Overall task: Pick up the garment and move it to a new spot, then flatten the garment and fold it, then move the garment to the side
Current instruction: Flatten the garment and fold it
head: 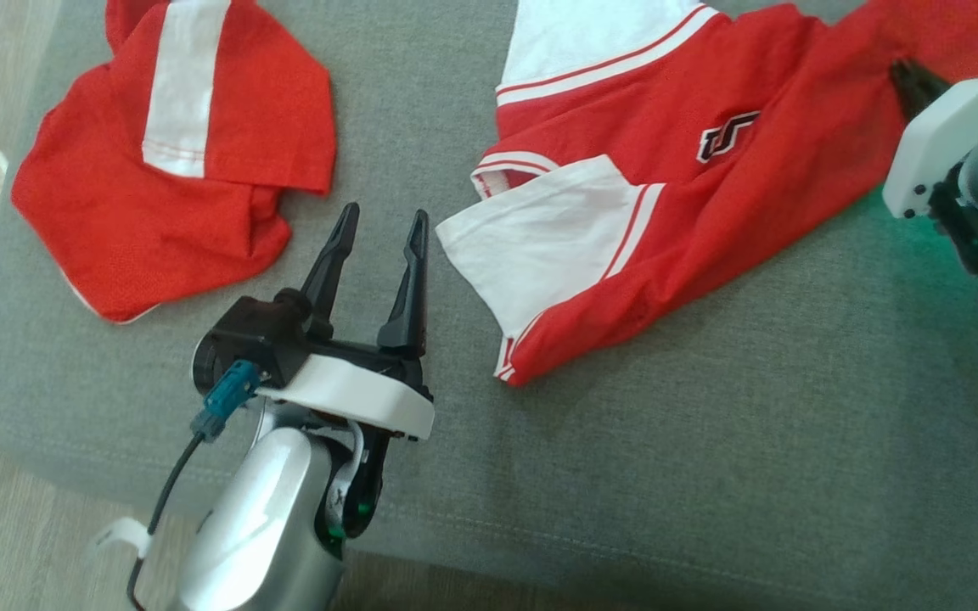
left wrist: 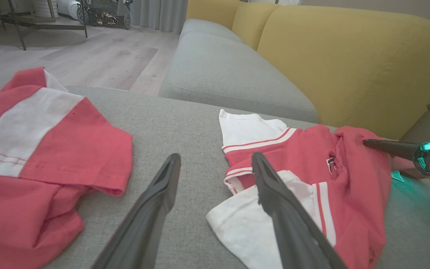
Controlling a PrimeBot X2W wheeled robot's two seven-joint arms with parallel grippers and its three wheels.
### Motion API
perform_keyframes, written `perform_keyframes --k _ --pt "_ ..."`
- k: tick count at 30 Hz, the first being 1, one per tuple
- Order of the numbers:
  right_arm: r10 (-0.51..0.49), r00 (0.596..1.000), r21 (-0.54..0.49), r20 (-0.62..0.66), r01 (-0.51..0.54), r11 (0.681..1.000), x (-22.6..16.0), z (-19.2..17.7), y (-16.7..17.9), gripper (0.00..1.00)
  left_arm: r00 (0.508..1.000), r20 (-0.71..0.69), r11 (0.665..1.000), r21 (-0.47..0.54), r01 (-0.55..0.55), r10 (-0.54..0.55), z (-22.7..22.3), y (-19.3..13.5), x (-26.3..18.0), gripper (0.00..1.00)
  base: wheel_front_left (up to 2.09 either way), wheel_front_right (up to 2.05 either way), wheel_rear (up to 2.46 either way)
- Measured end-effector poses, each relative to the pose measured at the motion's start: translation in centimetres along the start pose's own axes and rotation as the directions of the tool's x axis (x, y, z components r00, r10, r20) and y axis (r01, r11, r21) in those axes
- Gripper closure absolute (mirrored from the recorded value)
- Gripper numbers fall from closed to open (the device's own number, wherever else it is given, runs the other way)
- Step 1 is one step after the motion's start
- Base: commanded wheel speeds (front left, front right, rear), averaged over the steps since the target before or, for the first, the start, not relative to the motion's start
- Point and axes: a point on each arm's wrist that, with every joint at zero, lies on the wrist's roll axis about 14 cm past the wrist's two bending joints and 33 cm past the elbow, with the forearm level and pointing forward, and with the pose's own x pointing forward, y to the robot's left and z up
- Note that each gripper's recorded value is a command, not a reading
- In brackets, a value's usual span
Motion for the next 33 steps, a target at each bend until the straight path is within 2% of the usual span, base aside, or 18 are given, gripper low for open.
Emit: perform_keyframes --k 7,11,15,20,21,22,23,26,28,30,33 --pt "-0.031 0.981 -0.021 0.193 0.035 0.999 -2.8 3.3 -1.0 1.0 0.999 0.027 0.999 -0.002 0.033 -0.033 1.0 -1.2 0.1 0.0 0.0 0.0 0.0" --pt "-0.07 0.958 0.005 0.277 0.072 0.997 -5.3 3.8 -2.0 1.0 0.997 0.031 0.998 0.004 0.066 -0.067 1.1 -2.3 -0.1 0.0 0.0 0.0 0.0" --pt "-0.135 0.934 0.041 0.332 0.129 0.991 -8.5 2.2 -3.5 1.0 0.993 0.03 0.994 0.0 0.111 -0.111 1.0 -3.8 -0.6 0.0 0.0 0.0 0.0" --pt "-0.239 0.905 0.121 0.352 0.209 0.97 -12.7 -2.1 -4.9 1.0 0.988 0.042 0.989 0.0 0.148 -0.148 1.4 -5.2 -0.8 0.0 0.0 0.0 0.0" --pt "-0.254 0.905 0.136 0.341 0.22 0.966 -13.4 -3.3 -4.8 0.92 0.987 0.043 0.988 -0.001 0.156 -0.156 1.4 -5.5 -0.8 0.0 0.0 0.0 0.0" --pt "-0.271 0.908 0.159 0.319 0.23 0.96 -14.0 -4.8 -4.6 0.0 0.985 0.044 0.986 -0.003 0.165 -0.164 1.5 -5.9 -0.9 0.0 0.0 0.0 0.0" --pt "-0.271 0.908 0.159 0.319 0.23 0.96 -14.0 -4.8 -4.6 0.0 0.985 0.044 0.986 -0.003 0.165 -0.164 1.5 -5.9 -0.9 0.0 0.0 0.0 0.0" --pt "-0.308 0.925 0.249 0.224 0.251 0.935 -15.7 -9.8 -3.3 0.0 0.98 0.043 0.981 0.006 0.195 -0.195 1.4 -6.8 -1.0 0.0 0.0 0.0 0.0" --pt "-0.337 0.921 0.273 0.196 0.279 0.921 -17.0 -11.7 -3.1 0.0 0.979 0.041 0.979 0.008 0.202 -0.202 1.3 -7.0 -1.1 0.0 0.0 0.0 0.0" --pt "-0.363 0.911 0.285 0.195 0.302 0.91 -18.0 -12.0 -3.4 0.0 0.977 0.043 0.978 0.008 0.207 -0.208 1.4 -7.2 -1.0 0.0 0.0 0.0 0.0" --pt "-0.392 0.878 0.295 0.275 0.311 0.904 -19.2 -9.5 -3.8 0.0 0.975 0.046 0.976 0.008 0.215 -0.216 1.5 -7.4 -1.0 0.0 0.0 0.0 0.0"
